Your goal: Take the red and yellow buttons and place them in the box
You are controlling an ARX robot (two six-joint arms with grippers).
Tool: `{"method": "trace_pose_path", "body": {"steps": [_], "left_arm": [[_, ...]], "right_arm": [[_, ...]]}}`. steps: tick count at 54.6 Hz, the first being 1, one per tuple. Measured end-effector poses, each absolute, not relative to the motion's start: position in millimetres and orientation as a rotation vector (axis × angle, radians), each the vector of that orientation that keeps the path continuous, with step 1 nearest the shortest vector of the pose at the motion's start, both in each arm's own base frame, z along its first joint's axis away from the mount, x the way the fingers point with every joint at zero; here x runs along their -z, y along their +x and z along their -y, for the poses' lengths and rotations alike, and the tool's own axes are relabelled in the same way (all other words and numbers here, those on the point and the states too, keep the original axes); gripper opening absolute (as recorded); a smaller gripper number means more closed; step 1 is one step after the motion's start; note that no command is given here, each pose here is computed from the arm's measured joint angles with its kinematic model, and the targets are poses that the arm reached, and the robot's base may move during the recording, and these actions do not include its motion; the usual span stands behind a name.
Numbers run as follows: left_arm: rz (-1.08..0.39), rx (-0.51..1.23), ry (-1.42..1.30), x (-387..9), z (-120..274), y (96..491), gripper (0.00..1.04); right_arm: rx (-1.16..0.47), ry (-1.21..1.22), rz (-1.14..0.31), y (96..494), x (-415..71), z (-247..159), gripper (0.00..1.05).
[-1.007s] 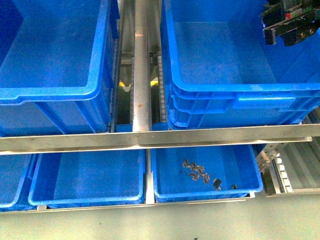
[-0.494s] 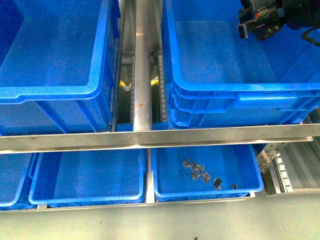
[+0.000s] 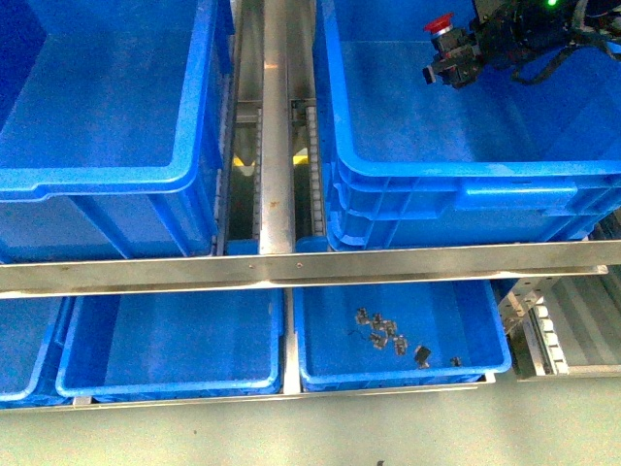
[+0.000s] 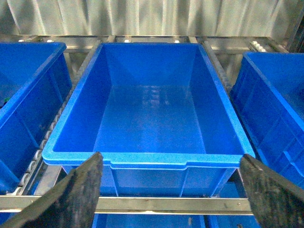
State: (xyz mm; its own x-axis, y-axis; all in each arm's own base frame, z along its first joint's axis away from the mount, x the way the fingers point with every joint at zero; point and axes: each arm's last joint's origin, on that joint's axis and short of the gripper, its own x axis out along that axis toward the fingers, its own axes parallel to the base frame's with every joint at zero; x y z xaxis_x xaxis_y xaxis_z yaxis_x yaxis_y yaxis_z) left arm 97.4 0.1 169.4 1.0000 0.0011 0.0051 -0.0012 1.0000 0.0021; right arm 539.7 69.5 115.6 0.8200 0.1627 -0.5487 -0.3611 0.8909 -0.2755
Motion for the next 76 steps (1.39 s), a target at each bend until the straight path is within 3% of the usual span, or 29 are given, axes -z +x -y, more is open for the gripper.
{"method": "trace_pose_path", "body": {"steps": [2, 15, 35, 41, 43, 47, 51, 61, 69, 76], "left_arm": [[0.005, -0.001, 0.003, -169.4, -0.1, 97.4, 0.99], [0.005, -0.001, 0.002, -169.4, -0.1, 97.4, 0.97], [0.005, -0.001, 0.002, -169.4, -0.1, 97.4, 0.97], [0.005, -0.001, 0.002, -169.4, -0.1, 97.4, 0.97], [0.005, -0.001, 0.002, -169.4, -0.1, 97.4, 0.97], [0.005, -0.001, 0.002, -169.4, -0.1, 97.4, 0.97], [0.005, -0.001, 0.002, -169.4, -0.1, 97.4, 0.97], [0.005, -0.001, 0.002, -169.4, -0.1, 97.4, 0.97], [0.005, -0.001, 0.002, -169.4, -0.1, 97.4, 0.97], [0.005, -0.001, 0.002, -169.4, -0.1, 97.4, 0.97]], "right_arm": [[-0.27, -0.388, -0.556, 548.1, -111.7, -67.2, 0.33], [-0.201, -0.391, -0.655, 592.6, -89.6, -47.4, 0.33], [-0.174, -0.4, -0.691, 605.8, -83.3, -45.0, 0.33], [-0.18, -0.399, -0.705, 605.1, -82.9, -46.4, 0.55], [-0.178, -0.396, -0.702, 605.3, -83.5, -45.5, 0.68], [-0.172, -0.377, -0.635, 604.3, -93.4, -41.5, 0.84], [-0.187, -0.358, -0.567, 587.1, -118.3, -36.7, 1.0], [-0.293, -0.219, -0.404, 488.3, -192.0, -40.7, 0.99], [-0.319, -0.119, -0.411, 403.9, -192.7, -51.4, 0.99], [-0.196, 0.037, -0.422, 330.6, -181.0, -50.5, 0.99]]}}
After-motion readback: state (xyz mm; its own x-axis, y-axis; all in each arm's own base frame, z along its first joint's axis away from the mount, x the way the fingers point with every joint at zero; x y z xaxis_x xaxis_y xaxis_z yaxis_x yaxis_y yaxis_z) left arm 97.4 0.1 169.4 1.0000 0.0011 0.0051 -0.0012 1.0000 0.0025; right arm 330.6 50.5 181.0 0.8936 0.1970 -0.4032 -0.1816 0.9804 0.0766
